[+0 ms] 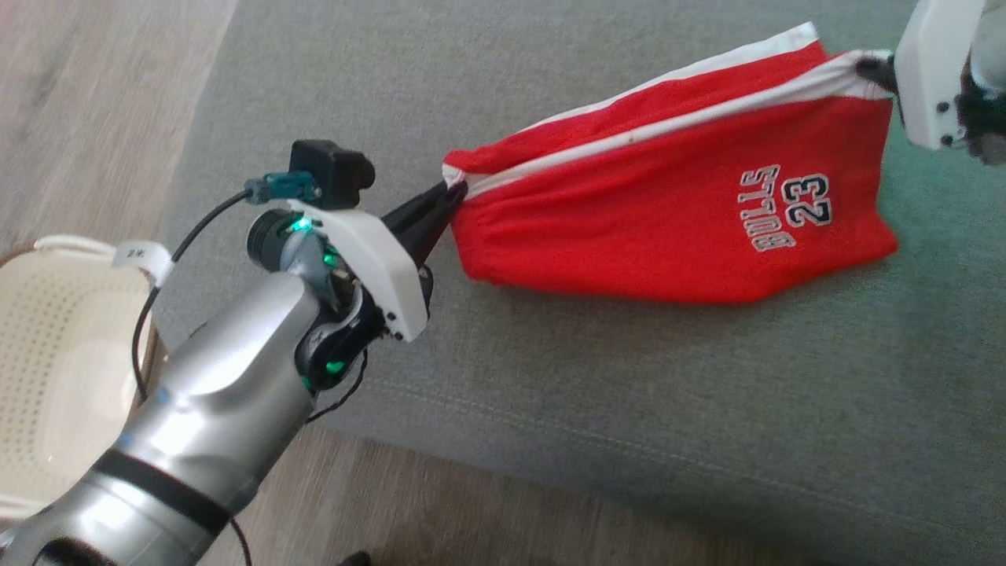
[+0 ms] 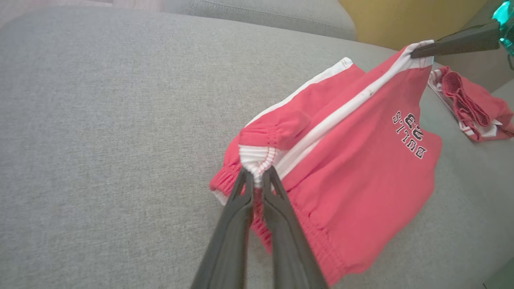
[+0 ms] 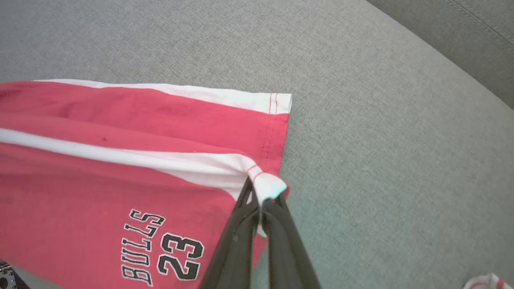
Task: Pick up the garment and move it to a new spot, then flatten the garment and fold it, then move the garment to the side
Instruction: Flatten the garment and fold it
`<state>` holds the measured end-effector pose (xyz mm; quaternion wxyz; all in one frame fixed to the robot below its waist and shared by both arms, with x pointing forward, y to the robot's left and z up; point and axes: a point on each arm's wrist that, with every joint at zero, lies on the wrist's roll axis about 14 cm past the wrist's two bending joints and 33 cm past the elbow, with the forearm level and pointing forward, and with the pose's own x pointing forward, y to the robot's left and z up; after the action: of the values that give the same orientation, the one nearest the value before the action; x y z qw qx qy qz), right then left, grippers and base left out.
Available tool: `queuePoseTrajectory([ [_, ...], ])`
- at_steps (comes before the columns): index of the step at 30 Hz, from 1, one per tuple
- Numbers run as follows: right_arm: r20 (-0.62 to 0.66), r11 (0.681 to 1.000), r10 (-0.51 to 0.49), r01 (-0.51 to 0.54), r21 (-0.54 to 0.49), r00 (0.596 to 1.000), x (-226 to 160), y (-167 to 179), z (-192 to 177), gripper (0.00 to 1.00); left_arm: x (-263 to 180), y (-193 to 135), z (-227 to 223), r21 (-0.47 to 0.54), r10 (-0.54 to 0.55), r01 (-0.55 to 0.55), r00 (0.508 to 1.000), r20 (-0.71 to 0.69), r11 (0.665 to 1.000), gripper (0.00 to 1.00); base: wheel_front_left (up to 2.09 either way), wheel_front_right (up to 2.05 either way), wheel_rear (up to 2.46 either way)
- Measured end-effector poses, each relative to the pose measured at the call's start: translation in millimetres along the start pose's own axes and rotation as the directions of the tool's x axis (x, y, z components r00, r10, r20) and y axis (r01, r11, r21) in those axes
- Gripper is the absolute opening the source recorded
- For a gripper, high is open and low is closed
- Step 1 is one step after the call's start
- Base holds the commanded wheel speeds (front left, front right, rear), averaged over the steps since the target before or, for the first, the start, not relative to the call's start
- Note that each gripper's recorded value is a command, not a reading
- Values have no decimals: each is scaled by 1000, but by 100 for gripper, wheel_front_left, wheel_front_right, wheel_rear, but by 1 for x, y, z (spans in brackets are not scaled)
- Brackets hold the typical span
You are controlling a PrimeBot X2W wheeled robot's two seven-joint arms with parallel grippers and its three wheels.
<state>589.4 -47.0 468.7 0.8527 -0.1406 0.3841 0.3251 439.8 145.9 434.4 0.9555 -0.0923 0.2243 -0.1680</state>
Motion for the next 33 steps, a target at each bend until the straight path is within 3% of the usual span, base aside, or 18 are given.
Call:
queuePoseTrajectory([
  [20,43,999,10,-7,-53,999,70,-6,15,0,41,29,-17,-21,85,-85,996,-21,996,0,0,0,0],
  [21,54,999,6,-4,-49,999,71,-8,16,44,42,31,-17,-20,89,-89,996,-14,996,3,0,0,0],
  [22,61,999,3,0,-46,998,71,-9,17,99,43,33,-15,-20,95,-95,995,-6,995,31,0,0,0],
  [24,80,999,-2,4,-35,997,72,-10,19,100,44,37,-13,-21,107,-106,994,7,994,49,0,0,0],
  [25,90,999,-5,8,-32,996,72,-11,21,100,44,39,-12,-19,114,-114,993,11,993,98,0,0,0],
  [33,175,998,-47,53,-28,983,62,-22,30,100,45,48,1,-54,160,-156,984,81,986,100,0,0,0],
])
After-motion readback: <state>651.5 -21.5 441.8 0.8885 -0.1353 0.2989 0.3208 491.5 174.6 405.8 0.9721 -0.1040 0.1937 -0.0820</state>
